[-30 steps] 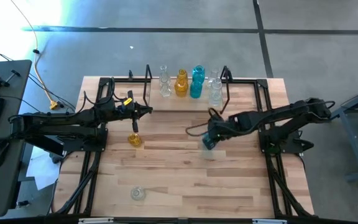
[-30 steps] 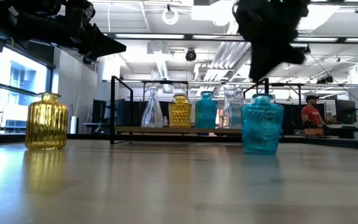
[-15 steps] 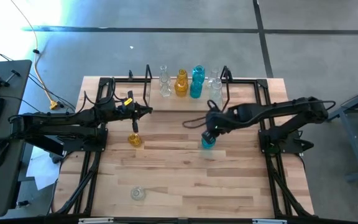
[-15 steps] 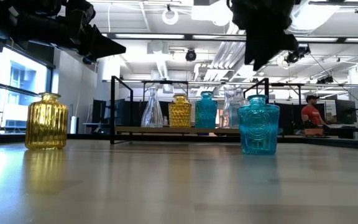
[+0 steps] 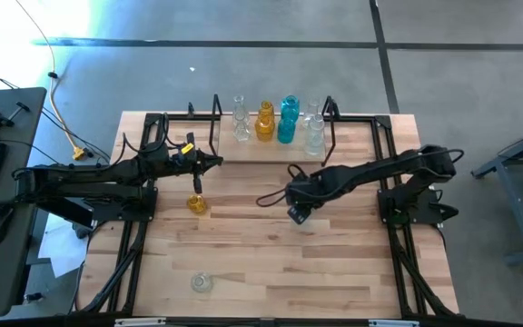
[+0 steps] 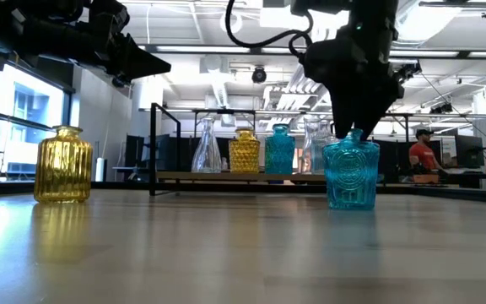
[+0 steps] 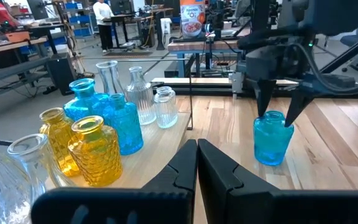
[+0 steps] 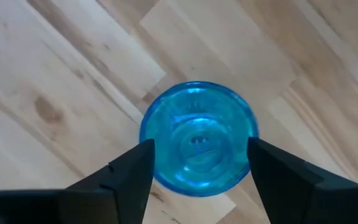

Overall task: Sort vases onto shelf
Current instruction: Put the blue vase on the shelf aligned with the other blue vase

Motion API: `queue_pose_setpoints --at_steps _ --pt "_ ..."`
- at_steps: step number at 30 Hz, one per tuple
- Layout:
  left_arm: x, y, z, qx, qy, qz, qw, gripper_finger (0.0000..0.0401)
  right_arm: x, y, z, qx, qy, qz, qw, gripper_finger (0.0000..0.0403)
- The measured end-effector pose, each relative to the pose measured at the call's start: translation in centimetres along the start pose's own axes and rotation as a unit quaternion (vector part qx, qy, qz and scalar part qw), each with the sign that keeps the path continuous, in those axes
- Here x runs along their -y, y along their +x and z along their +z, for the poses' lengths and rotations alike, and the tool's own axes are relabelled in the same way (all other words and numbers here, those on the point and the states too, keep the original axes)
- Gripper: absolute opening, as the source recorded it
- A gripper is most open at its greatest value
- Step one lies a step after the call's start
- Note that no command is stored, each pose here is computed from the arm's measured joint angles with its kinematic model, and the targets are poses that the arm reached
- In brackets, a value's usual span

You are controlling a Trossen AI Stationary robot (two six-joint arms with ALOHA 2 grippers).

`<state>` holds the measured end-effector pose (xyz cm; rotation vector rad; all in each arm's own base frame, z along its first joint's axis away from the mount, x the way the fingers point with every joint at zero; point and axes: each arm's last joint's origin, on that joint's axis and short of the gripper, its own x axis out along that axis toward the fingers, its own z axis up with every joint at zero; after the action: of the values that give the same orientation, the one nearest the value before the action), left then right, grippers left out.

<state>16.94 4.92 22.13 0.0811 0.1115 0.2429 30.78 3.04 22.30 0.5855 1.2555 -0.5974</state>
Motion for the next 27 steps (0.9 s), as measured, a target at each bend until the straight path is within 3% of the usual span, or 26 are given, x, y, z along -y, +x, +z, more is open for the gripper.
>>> queue_pose_setpoints --at_steps 4,13,20,27 --pt "0.0 0.0 0.0 0.000 0.000 0.000 1.000 0.0005 0.3 0.0 0.4 0.016 0.005 -0.012 1.000 0.0218" --pt "0.0 0.0 0.0 0.000 0.000 0.000 1.000 0.0005 0.5 0.3 0.9 0.005 -0.014 -0.002 1.000 0.0128" --pt "0.0 0.0 0.0 0.000 0.000 0.000 1.000 0.0005 0.6 -0.1 1.7 -0.011 -0.026 0.016 0.999 0.0129" --pt "0.0 0.0 0.0 0.000 0.000 0.000 1.000 0.0005 1.0 -3.2 4.7 0.027 -0.056 0.032 0.998 0.0126"
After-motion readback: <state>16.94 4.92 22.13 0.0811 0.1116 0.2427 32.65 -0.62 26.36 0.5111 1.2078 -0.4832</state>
